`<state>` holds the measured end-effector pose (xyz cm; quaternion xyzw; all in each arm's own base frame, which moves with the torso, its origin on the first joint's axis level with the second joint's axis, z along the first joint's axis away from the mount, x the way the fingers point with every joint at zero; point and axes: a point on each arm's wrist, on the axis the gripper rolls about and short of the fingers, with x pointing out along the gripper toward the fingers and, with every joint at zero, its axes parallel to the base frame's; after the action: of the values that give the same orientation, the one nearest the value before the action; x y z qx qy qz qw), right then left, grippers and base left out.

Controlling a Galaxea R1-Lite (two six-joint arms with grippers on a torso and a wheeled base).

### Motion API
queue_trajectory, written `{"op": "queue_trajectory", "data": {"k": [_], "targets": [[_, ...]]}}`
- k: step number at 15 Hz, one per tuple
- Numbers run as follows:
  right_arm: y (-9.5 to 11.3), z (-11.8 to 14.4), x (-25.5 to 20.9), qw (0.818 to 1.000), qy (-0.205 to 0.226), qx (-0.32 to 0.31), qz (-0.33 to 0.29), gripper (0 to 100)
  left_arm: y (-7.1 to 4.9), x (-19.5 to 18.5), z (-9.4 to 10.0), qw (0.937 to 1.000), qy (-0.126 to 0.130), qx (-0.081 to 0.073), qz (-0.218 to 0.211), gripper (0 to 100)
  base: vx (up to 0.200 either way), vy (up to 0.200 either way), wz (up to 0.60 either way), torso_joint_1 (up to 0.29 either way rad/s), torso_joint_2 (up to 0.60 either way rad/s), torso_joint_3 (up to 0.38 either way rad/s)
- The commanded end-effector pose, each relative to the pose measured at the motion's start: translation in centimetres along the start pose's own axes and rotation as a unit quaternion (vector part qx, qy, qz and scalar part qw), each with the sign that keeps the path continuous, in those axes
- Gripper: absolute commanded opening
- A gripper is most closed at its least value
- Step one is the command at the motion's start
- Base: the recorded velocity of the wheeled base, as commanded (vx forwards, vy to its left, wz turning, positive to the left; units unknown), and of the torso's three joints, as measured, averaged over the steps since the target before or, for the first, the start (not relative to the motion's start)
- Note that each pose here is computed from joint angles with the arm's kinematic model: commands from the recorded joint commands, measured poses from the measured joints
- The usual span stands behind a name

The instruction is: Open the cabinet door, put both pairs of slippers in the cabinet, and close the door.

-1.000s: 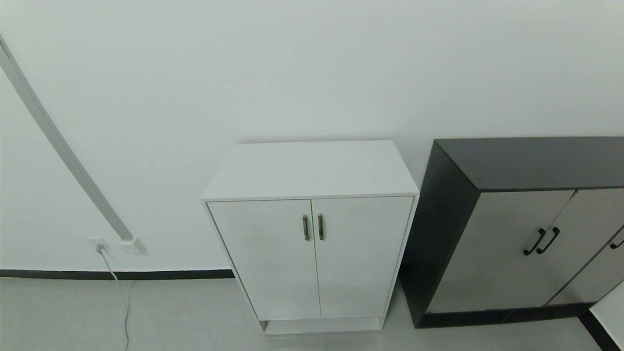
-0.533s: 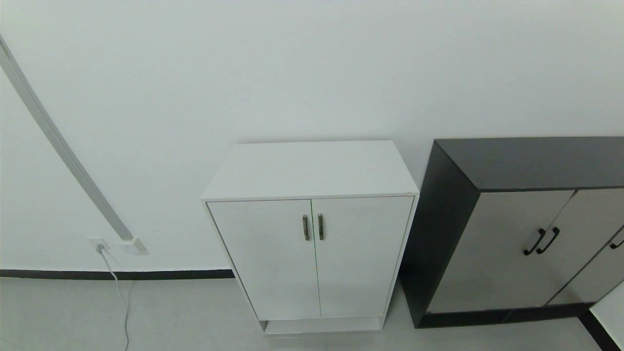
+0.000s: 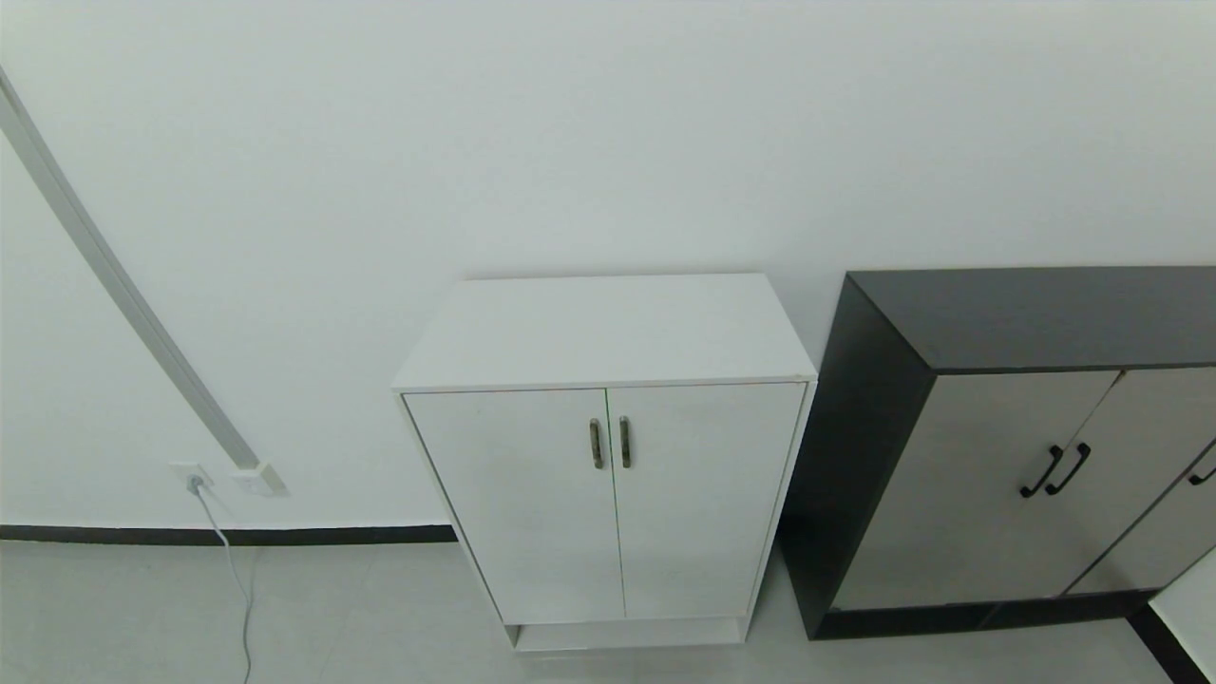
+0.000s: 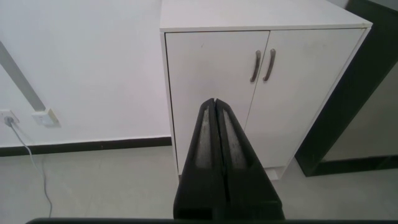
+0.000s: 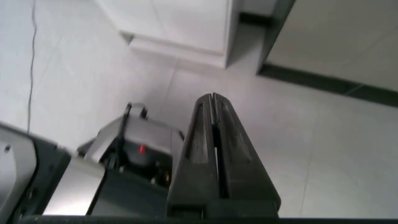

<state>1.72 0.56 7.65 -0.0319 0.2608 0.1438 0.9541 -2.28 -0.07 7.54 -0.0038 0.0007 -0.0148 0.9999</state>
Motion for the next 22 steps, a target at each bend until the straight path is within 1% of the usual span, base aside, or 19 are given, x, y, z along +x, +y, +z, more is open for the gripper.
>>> {"op": "queue_trajectory", "data": {"k": [1, 4, 11, 13, 16, 19, 22], "targets": [[0.0, -0.3, -0.8, 0.998, -0.053, 0.009, -0.03, 0, 0.0, 0.0, 0.0, 1.0, 0.001, 0.0, 0.0, 0, 0.0, 0.0, 0.0, 0.0, 0.0, 0.0], [0.2, -0.6, -1.5, 0.993, -0.104, 0.012, -0.054, 0, 0.0, 0.0, 0.0, 1.0, -0.001, 0.0, 0.0, 0, 0.0, 0.0, 0.0, 0.0, 0.0, 0.0], [0.5, -1.4, -2.6, 0.979, -0.194, -0.001, -0.061, 0, 0.0, 0.0, 0.0, 1.0, -0.001, -0.002, 0.0, 0, 0.0, 0.0, 0.0, 0.0, 0.0, 0.0], [0.5, -1.6, -2.9, 0.975, -0.214, -0.002, -0.064, 0, 0.0, 0.0, 0.0, 1.0, -0.001, -0.002, 0.0, 0, 0.0, 0.0, 0.0, 0.0, 0.0, 0.0], [0.6, -1.7, -3.0, 0.971, -0.224, 0.0, -0.082, 0, 0.0, 0.0, 0.0, 1.0, 0.0, -0.002, 0.0, 0, 0.0, 0.0, 0.0, 0.0, 0.0, 0.0], [0.8, -2.0, -3.2, 0.964, -0.249, -0.001, -0.097, 0, 0.0, 0.0, 0.0, 1.0, 0.001, -0.002, 0.0, 0, 0.0, 0.0, 0.0, 0.0, 0.0, 0.0], [0.8, -2.1, -3.3, 0.96, -0.257, 0.003, -0.108, 0, 0.0, 0.0, 0.0, 1.0, 0.0, -0.002, 0.0, 0, 0.0, 0.0, 0.0, 0.0, 0.0, 0.0]]}}
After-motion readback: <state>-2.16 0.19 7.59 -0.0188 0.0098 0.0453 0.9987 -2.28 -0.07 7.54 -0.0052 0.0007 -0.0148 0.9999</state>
